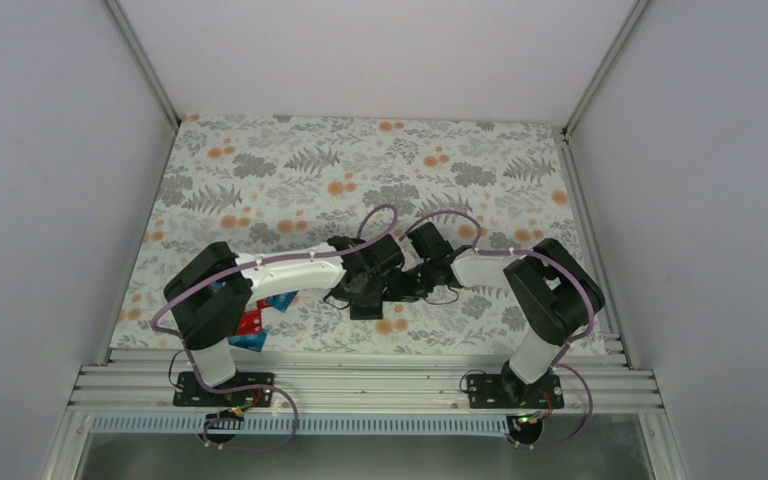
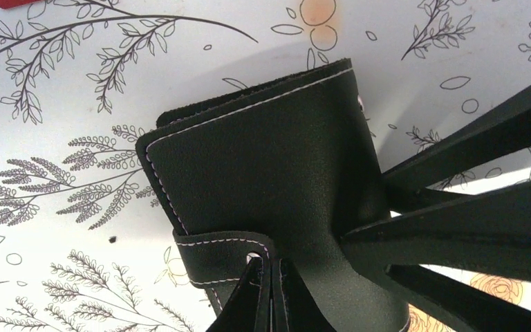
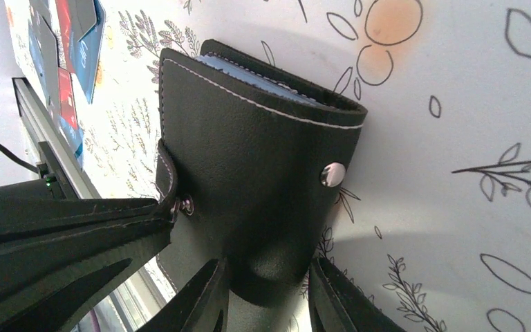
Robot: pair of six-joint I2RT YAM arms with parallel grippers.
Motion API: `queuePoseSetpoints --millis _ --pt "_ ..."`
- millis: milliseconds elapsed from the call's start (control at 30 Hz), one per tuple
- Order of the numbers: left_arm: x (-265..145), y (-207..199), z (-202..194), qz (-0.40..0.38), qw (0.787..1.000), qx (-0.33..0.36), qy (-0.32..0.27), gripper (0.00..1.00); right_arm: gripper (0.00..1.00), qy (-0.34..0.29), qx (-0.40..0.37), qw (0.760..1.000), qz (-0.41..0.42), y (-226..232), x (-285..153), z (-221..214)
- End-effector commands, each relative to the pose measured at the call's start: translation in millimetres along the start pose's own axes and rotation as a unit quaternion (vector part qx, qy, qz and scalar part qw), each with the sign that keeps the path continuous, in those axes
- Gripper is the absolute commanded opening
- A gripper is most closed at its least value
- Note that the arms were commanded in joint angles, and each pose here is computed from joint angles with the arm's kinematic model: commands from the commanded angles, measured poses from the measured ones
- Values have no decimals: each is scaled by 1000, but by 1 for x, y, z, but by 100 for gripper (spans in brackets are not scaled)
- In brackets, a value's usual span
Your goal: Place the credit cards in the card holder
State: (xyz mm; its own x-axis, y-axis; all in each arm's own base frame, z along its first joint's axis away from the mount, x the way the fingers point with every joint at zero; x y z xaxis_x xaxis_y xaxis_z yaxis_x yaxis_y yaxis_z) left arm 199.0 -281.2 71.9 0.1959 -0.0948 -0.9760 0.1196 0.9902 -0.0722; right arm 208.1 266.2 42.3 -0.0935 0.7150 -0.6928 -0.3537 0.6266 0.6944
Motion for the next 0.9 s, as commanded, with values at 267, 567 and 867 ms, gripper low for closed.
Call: queuePoseSetpoints --millis 267,567,867 --pt "-10 -7 -3 -7 1000 18 7 2 32 31 26 998 -46 -27 12 -17" --pt "1 -2 -1 24 1000 14 2 2 32 33 28 998 -47 -28 11 -19" --pt "6 -2 -2 27 999 15 8 2 32 34 27 998 -46 -27 12 -19"
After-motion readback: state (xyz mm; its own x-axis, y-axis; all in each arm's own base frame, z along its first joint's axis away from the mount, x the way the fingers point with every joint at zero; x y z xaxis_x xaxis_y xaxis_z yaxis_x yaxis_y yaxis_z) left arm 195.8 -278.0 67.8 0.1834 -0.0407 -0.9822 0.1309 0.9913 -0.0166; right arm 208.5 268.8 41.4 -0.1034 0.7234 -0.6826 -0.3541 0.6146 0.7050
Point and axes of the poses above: each gripper's point midway between its finger pads, its own x axis out along the fingers, its own y axis along the line the jaws close on, z = x × y, the point moved 3 cm from there along -x, back along the fingers, and after that the axes turned 6 degrees about -x, right-handed, at the moved point
